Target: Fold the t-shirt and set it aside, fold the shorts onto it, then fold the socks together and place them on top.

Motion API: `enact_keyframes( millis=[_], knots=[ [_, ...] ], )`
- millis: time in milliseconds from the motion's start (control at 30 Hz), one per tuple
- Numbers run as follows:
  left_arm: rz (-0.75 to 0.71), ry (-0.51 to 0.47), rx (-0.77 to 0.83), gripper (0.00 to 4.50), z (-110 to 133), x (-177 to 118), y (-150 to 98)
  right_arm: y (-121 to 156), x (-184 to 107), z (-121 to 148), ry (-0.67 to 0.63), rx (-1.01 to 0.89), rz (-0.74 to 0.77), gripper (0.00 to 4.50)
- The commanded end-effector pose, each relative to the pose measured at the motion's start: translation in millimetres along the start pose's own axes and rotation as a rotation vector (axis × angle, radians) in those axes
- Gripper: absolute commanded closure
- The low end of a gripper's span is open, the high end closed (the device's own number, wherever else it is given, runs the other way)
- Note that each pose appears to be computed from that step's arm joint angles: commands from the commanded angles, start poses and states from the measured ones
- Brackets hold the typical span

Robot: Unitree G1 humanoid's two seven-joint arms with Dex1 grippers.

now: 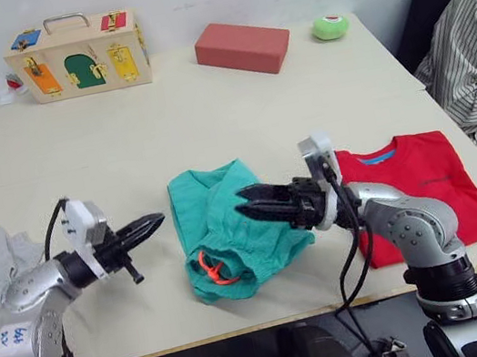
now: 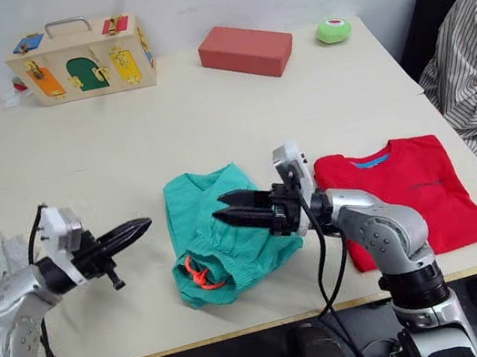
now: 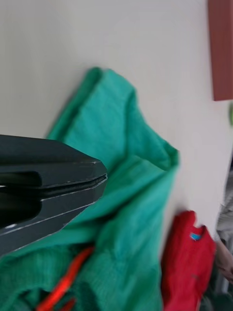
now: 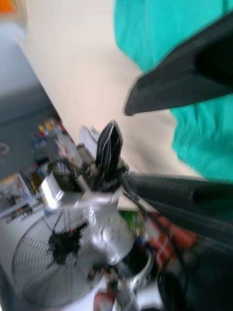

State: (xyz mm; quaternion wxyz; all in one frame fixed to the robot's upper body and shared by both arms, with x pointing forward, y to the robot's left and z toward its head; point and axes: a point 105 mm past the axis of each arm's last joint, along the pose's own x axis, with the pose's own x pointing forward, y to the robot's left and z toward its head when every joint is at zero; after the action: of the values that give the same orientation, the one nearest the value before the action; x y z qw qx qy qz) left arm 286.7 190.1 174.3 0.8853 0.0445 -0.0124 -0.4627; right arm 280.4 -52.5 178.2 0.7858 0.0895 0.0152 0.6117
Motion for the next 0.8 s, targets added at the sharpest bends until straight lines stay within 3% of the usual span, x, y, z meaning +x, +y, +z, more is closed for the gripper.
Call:
enact_keyframes(
  millis=[33,100,200,433,633,800],
  knots=[
    [-0.151,-0.034,-0.019,4.5,13.1,28.5,-19.9,-5.7,-11.4,-28.7,0.142,-0.262,-0.057,3.81],
    [-0.192,-0.039,-0.024,4.5,15.2,40.5,-25.0,-5.6,-15.1,-40.6,0.17,-0.316,-0.057,4.47],
    [-0.201,-0.001,0.029,4.5,9.8,52.3,-26.8,-5.5,-15.6,-39.8,0.099,-0.286,-0.097,4.47],
    [-0.154,0.012,0.017,4.5,-3.0,37.7,-18.7,2.8,-23.8,-28.5,0.039,-0.343,-0.062,4.47],
    [-0.273,-0.033,0.018,4.5,-4.0,74.6,-46.1,6.7,-12.8,-42.7,0.069,-0.368,-0.012,4.47],
    [-0.215,0.117,-0.015,4.5,-47.8,99.7,-49.6,5.8,-15.6,-79.9,0.198,-0.4,0.002,4.47]
  ],
)
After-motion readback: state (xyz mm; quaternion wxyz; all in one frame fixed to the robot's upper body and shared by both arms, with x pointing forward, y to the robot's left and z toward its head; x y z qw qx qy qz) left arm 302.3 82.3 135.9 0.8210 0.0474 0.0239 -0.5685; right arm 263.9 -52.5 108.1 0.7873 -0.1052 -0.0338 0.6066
